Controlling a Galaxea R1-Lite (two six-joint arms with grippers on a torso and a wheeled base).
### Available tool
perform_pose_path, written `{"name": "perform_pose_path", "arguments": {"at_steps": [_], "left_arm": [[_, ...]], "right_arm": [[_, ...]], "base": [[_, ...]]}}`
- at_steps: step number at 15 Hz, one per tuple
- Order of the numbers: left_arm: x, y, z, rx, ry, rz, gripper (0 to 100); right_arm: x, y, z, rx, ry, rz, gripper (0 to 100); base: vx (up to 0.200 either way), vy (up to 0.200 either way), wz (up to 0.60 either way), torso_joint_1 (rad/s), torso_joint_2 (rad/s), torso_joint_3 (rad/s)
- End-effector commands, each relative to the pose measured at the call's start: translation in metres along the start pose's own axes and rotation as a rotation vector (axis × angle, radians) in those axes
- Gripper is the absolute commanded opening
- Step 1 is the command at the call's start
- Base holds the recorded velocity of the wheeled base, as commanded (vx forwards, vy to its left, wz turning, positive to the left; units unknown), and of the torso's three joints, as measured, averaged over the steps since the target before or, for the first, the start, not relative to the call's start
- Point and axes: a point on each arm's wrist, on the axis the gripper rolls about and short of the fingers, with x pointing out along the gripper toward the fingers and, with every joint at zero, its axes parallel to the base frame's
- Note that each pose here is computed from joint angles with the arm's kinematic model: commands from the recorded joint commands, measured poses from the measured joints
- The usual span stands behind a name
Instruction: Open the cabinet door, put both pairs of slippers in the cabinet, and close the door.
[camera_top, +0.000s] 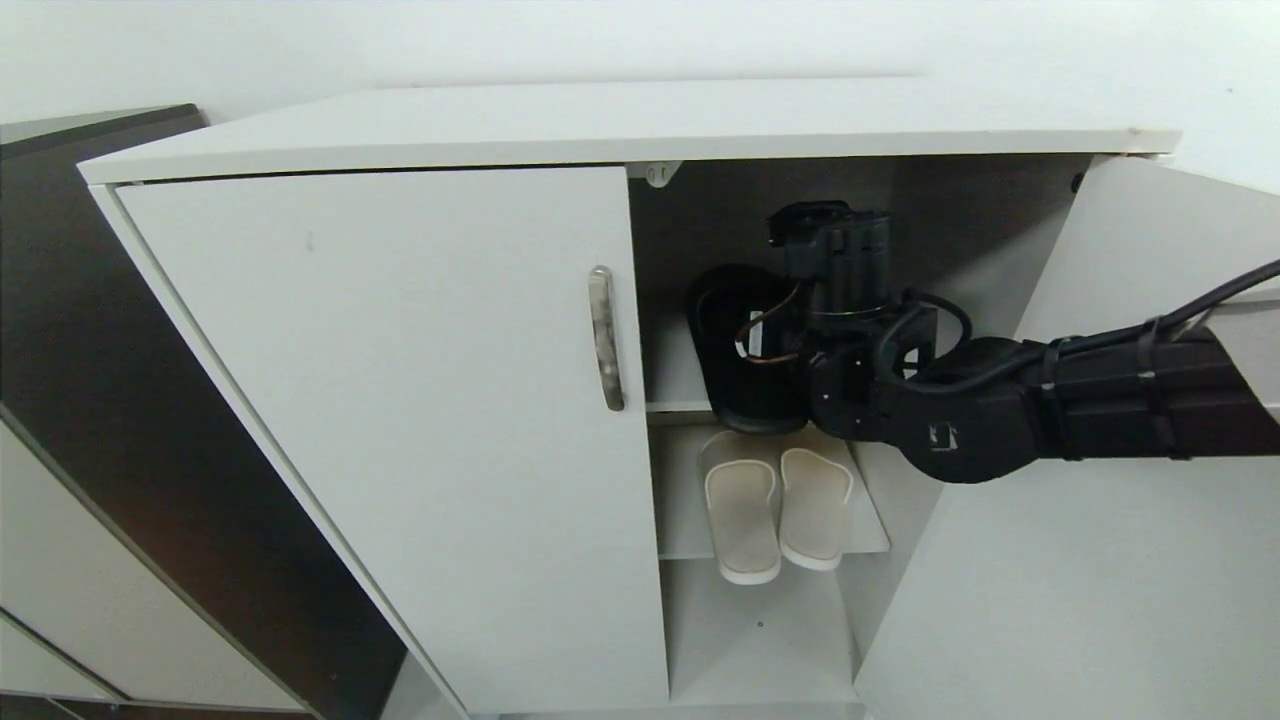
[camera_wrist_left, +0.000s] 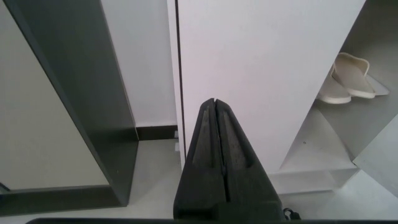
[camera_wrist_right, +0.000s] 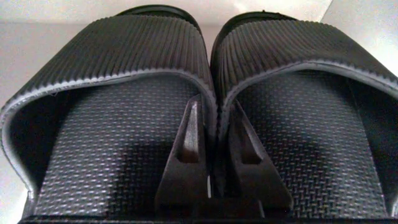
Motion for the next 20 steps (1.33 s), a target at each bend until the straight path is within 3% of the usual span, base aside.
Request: {"name": "perform_pose_path", "arguments": {"at_steps": [1, 17, 18, 20], "left_arm": [[0.000, 0.000, 0.000, -0.001, 0.001, 0.001, 0], [0.000, 0.000, 0.000, -0.001, 0.001, 0.002, 0], [0.000, 0.000, 0.000, -0.002, 0.001, 0.002, 0], [0.000, 0.000, 0.000, -0.002, 0.001, 0.001, 0]], "right_arm": [[0.016, 0.005, -0.002, -0.005, 0.012, -0.009, 0], [0.043, 0.006, -0.006, -0.005, 0.020, -0.025, 0], [0.043, 0.006, -0.006, -0.005, 0.020, -0.025, 100], [0.043, 0.006, -0.008, -0.010, 0.024, -0.027, 100]], "base": [[0.000, 0.000, 0.00, 0.000, 0.00, 0.000], [0.000, 0.000, 0.00, 0.000, 0.00, 0.000], [0.000, 0.000, 0.00, 0.000, 0.00, 0.000], [0.000, 0.000, 0.00, 0.000, 0.00, 0.000]]}}
